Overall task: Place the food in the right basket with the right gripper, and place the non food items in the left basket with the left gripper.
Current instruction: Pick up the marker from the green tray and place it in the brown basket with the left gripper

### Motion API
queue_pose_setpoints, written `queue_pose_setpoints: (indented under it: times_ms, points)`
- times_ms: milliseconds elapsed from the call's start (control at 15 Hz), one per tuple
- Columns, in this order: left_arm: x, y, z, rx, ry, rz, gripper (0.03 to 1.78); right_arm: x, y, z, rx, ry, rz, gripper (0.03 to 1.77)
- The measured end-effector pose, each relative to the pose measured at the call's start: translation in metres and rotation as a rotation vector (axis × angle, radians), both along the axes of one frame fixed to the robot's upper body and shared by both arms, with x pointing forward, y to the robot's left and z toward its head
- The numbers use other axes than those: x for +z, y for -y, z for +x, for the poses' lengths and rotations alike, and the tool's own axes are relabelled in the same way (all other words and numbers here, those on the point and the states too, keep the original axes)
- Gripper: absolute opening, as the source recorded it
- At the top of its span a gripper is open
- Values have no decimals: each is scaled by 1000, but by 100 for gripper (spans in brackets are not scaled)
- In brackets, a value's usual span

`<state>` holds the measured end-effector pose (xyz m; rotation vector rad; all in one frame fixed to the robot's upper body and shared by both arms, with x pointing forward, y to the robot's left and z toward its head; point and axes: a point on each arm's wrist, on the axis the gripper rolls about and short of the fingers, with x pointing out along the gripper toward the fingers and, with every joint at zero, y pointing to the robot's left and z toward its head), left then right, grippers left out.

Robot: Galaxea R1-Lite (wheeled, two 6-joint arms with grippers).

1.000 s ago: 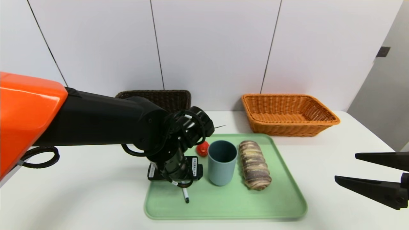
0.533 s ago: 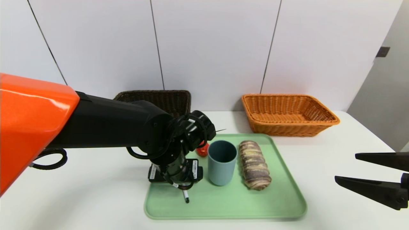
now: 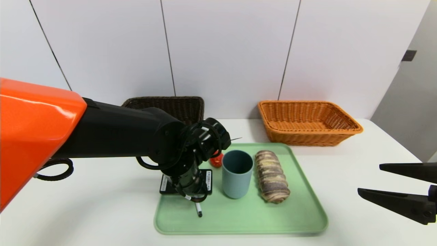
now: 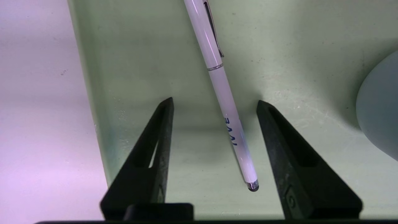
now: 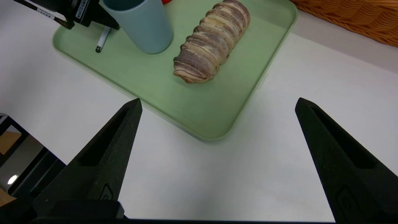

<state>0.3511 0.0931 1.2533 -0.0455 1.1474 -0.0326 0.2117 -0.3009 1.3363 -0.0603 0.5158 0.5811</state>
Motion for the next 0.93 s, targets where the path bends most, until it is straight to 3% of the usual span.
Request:
queue_pose_setpoints:
  times_ms: [133,200,267,667,933]
  points:
    - [0,0,0,0,0,0,68,0,0,0,1,0,0,170]
    - [0,0,0,1,1,1,17,0,0,0,0,0,0,170]
    - [1,0,0,1,1,-2,5,0,0,0,0,-1,0,170]
    - [11,-5,-3,-2,26,-12,5,0,0,-1,0,0,0,170]
    - [55,-31,-4,-61,166,-1,5,0,0,-1,-1,0,1,170]
